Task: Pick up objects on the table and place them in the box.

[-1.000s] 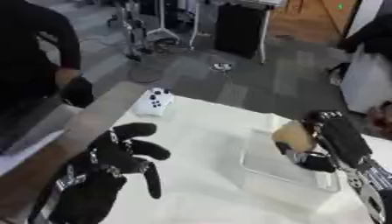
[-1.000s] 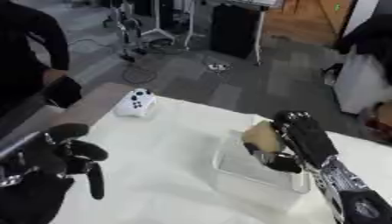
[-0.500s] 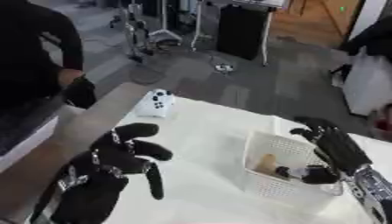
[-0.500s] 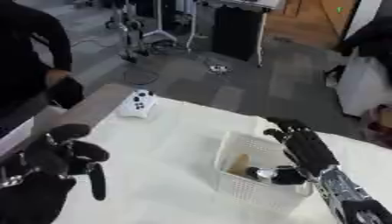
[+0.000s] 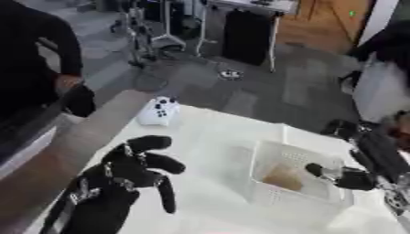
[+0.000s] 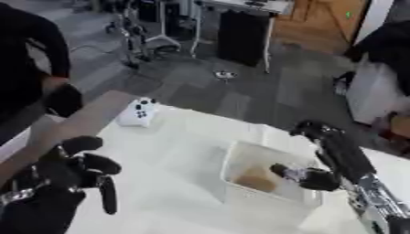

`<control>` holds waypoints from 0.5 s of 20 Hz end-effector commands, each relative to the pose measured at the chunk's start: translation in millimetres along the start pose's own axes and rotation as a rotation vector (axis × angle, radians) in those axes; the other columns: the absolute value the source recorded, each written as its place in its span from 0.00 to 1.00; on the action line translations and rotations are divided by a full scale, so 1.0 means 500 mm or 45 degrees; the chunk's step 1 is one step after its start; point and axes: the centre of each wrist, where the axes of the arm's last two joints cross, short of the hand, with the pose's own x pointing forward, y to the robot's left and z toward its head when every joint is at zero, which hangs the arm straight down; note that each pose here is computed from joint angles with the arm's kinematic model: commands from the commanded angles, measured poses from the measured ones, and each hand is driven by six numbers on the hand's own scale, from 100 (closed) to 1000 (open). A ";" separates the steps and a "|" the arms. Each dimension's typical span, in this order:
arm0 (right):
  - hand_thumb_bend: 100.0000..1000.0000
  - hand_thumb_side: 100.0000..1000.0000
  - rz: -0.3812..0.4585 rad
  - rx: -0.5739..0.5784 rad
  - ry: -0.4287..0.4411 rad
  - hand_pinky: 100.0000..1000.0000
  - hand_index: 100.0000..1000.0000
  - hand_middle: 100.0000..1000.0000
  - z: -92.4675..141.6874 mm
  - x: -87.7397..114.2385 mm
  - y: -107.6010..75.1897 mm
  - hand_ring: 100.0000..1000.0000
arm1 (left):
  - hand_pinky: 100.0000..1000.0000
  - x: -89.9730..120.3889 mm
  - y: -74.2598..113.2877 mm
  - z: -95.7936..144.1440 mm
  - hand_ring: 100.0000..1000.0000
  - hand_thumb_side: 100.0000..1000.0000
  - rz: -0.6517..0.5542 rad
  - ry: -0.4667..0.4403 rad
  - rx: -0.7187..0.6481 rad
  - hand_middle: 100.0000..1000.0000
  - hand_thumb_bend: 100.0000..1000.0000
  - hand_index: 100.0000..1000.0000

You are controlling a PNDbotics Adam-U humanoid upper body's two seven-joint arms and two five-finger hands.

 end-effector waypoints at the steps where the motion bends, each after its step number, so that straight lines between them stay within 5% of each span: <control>1: 0.24 1.00 -0.434 -0.166 -0.116 0.00 0.45 0.19 0.006 0.137 -0.075 0.11 | 0.33 0.018 0.020 0.010 0.75 0.66 -0.093 0.021 -0.005 0.84 0.97 0.71; 2: 0.51 1.00 -0.557 -0.225 -0.103 0.00 0.45 0.19 0.025 0.158 -0.081 0.10 | 0.33 0.018 0.022 0.018 0.75 0.66 -0.109 0.037 0.002 0.84 0.97 0.71; 3: 0.22 1.00 -0.633 -0.268 -0.076 0.00 0.45 0.17 0.039 0.165 -0.085 0.09 | 0.33 0.019 0.022 0.023 0.75 0.66 -0.121 0.047 0.006 0.84 0.96 0.71; 6: 0.20 0.99 -0.844 -0.544 -0.118 0.00 0.45 0.13 0.079 0.171 -0.068 0.05 | 0.33 0.020 0.023 0.042 0.75 0.66 -0.157 0.080 0.022 0.84 0.96 0.71; 10: 0.15 0.97 -0.928 -0.759 -0.244 0.00 0.40 0.09 0.084 0.171 -0.062 0.03 | 0.32 0.020 0.018 0.063 0.75 0.68 -0.184 0.122 0.023 0.85 0.94 0.71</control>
